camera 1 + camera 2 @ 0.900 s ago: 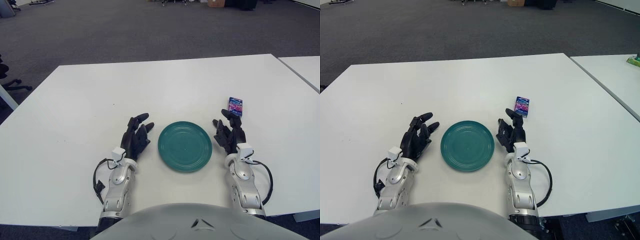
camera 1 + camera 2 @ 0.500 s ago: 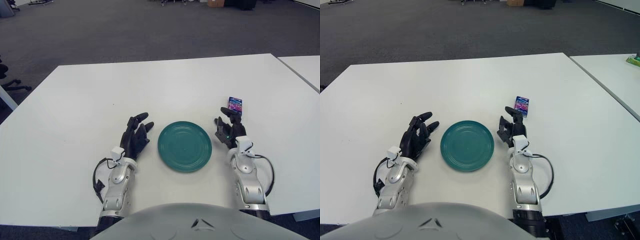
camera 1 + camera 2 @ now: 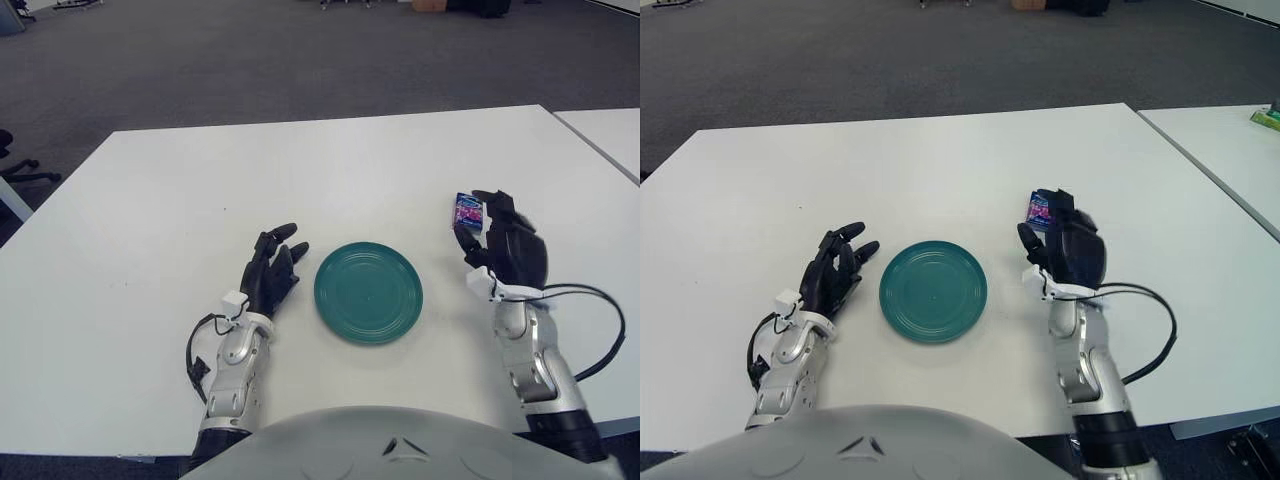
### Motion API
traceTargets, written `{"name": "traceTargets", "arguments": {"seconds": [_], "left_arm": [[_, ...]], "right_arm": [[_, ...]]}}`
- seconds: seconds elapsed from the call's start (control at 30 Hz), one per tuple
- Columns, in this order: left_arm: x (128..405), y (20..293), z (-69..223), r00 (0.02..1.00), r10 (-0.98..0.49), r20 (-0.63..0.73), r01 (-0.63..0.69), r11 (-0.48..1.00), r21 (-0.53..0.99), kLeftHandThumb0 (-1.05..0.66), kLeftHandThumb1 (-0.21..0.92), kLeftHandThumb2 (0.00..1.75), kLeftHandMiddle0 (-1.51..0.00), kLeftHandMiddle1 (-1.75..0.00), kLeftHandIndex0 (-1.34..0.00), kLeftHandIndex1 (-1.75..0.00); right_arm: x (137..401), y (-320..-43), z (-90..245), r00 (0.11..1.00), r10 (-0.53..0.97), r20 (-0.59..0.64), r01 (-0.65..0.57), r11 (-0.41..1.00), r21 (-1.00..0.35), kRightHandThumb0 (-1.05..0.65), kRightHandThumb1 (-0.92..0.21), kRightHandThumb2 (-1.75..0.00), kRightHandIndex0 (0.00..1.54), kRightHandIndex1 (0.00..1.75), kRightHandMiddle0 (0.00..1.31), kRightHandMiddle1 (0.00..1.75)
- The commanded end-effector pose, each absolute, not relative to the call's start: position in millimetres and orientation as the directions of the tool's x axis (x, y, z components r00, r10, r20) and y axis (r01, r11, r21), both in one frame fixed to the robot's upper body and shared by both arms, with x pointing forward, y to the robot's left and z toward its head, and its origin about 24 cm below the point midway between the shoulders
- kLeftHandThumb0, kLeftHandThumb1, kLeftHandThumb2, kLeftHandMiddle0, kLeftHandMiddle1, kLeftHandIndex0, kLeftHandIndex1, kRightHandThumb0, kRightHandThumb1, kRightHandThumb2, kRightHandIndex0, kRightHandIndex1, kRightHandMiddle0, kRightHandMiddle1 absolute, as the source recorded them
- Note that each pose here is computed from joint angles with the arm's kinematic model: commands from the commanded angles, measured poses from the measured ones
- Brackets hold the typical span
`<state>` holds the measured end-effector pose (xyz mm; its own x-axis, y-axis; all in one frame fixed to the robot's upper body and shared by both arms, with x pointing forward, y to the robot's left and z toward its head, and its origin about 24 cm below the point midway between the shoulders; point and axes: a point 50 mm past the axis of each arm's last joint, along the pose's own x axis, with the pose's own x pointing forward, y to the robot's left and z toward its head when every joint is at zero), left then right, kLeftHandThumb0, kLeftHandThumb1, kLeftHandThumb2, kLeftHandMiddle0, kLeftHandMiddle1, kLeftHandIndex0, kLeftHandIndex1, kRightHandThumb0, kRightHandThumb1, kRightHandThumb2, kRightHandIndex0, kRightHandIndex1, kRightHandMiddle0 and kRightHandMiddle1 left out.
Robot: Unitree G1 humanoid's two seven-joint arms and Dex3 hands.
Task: Put the gum into the plate.
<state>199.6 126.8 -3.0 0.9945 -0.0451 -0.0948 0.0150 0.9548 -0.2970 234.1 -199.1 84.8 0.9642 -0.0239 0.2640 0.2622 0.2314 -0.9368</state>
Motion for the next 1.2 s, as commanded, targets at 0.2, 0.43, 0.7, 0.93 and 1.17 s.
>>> {"name": "traceTargets", "arguments": {"seconds": [0.2,0.43,0.7,0.93,1.17], "left_arm": [[202,127,-12,0.989,-0.074,-0.129,0.032,0.953,-0.3,-0.82,0.92,0.74,-0.42,-0.7,-0.25,-1.07],[201,130,-12,0.988,-0.072,-0.133,0.029,0.953,-0.301,-0.81,0.92,0.75,-0.4,-0.66,-0.22,-1.06],[202,131,-11,0.99,-0.063,-0.128,0.023,0.955,-0.295,-0.81,0.92,0.78,-0.42,-0.63,-0.21,-1.06],[201,128,-11,0.99,-0.074,-0.119,0.037,0.956,-0.291,-0.81,0.92,0.78,-0.41,-0.61,-0.21,-1.06],[200,125,-11,0.991,-0.076,-0.115,0.038,0.953,-0.299,-0.8,0.92,0.78,-0.42,-0.61,-0.21,-1.07]], "right_arm": [[263,-203,130,0.944,0.296,0.144,0.215,-0.222,-0.951,-0.65,-0.92,-0.42,0.34,0.12,0.0,0.89],[263,-219,130,0.89,0.449,-0.08,0.09,-0.345,-0.934,-0.62,-0.88,-0.37,0.32,0.09,0.0,0.82],[264,-243,137,0.788,0.548,-0.281,0.018,-0.476,-0.879,-0.6,-0.82,-0.34,0.29,0.05,0.0,0.65],[280,-270,127,0.759,0.533,-0.373,0.001,-0.575,-0.818,-0.6,-0.82,-0.35,0.27,0.03,0.0,0.58],[293,-272,120,0.73,0.552,-0.402,0.042,-0.624,-0.78,-0.58,-0.83,-0.37,0.25,0.02,0.0,0.56]]}}
